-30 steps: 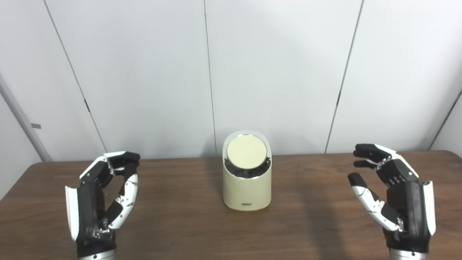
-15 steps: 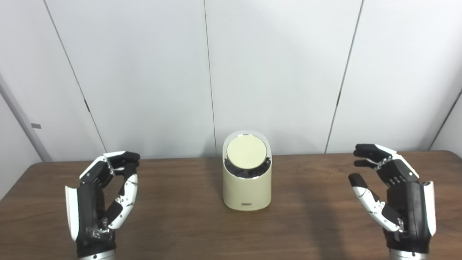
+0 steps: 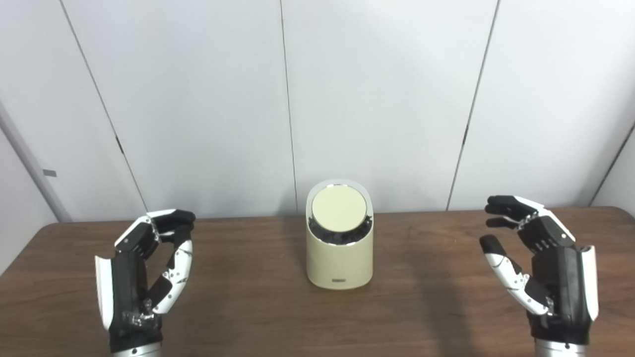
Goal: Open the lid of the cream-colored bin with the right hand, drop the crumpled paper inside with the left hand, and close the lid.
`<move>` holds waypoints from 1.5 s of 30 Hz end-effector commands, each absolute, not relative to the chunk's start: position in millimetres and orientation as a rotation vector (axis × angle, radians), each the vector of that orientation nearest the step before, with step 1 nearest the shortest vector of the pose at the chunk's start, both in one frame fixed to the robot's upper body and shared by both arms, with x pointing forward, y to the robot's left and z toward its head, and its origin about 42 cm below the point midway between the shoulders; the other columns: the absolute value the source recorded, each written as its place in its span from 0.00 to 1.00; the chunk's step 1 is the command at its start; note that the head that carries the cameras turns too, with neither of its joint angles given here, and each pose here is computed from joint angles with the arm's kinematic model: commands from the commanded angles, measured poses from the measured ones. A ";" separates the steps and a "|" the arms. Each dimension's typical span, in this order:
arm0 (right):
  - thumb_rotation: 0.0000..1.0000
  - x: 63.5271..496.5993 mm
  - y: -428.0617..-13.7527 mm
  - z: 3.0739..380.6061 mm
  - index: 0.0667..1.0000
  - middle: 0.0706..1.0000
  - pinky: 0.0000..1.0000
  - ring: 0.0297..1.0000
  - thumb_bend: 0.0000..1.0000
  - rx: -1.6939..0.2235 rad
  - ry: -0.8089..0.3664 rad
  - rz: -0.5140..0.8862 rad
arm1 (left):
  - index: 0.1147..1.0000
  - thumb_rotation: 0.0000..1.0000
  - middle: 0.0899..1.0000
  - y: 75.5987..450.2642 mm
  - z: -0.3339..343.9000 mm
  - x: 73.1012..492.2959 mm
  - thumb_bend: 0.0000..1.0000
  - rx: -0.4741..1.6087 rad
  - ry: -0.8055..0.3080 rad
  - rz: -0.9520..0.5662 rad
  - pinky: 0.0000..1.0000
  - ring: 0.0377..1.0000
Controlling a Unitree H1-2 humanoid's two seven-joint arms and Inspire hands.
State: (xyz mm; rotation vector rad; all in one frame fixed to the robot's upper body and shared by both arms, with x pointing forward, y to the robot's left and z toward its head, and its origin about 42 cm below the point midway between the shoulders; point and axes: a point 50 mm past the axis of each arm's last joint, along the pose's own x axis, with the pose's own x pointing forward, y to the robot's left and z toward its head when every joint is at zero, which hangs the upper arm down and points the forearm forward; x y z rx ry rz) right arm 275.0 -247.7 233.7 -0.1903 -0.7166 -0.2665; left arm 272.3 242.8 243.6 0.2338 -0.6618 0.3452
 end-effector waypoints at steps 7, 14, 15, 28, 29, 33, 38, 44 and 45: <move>0.34 277.3 -245.9 246.4 0.62 0.66 0.57 0.66 0.28 -0.179 -0.784 -0.266 | 0.51 0.23 0.56 241.6 259.2 273.0 0.20 0.229 -0.752 0.351 0.48 0.57; 0.32 278.3 -246.0 244.1 0.64 0.67 0.57 0.67 0.27 -0.176 -0.783 -0.265 | 0.50 0.23 0.56 241.5 256.9 273.9 0.21 0.227 -0.744 0.356 0.48 0.57; 0.33 278.7 -246.1 243.7 0.64 0.67 0.58 0.67 0.27 -0.177 -0.783 -0.266 | 0.50 0.23 0.56 241.3 256.5 274.3 0.21 0.230 -0.743 0.358 0.48 0.56; 0.35 283.6 -253.7 237.0 0.65 0.68 0.60 0.68 0.29 -0.176 -0.758 -0.266 | 0.51 0.23 0.56 234.5 256.7 276.5 0.22 0.215 -0.754 0.352 0.48 0.56; 0.36 283.8 -253.6 236.4 0.65 0.68 0.60 0.68 0.30 -0.174 -0.759 -0.266 | 0.51 0.22 0.56 235.0 257.2 276.2 0.22 0.214 -0.757 0.356 0.48 0.56; 0.36 284.0 -253.8 234.4 0.65 0.68 0.60 0.68 0.28 -0.178 -0.760 -0.264 | 0.51 0.25 0.56 237.0 259.0 274.3 0.21 0.219 -0.758 0.370 0.49 0.56; 0.31 285.0 -256.6 227.4 0.64 0.69 0.62 0.70 0.30 -0.154 -0.749 -0.257 | 0.50 0.24 0.56 236.9 256.8 273.6 0.21 0.224 -0.749 0.368 0.48 0.56; 0.35 297.7 -269.1 190.0 0.66 0.69 0.63 0.69 0.31 -0.238 -0.641 -0.257 | 0.51 0.29 0.57 243.1 226.9 287.9 0.25 0.216 -0.630 0.334 0.49 0.57; 0.37 299.3 -270.1 182.6 0.66 0.69 0.62 0.68 0.32 -0.241 -0.607 -0.259 | 0.52 0.23 0.57 245.6 218.3 292.1 0.25 0.222 -0.608 0.334 0.50 0.57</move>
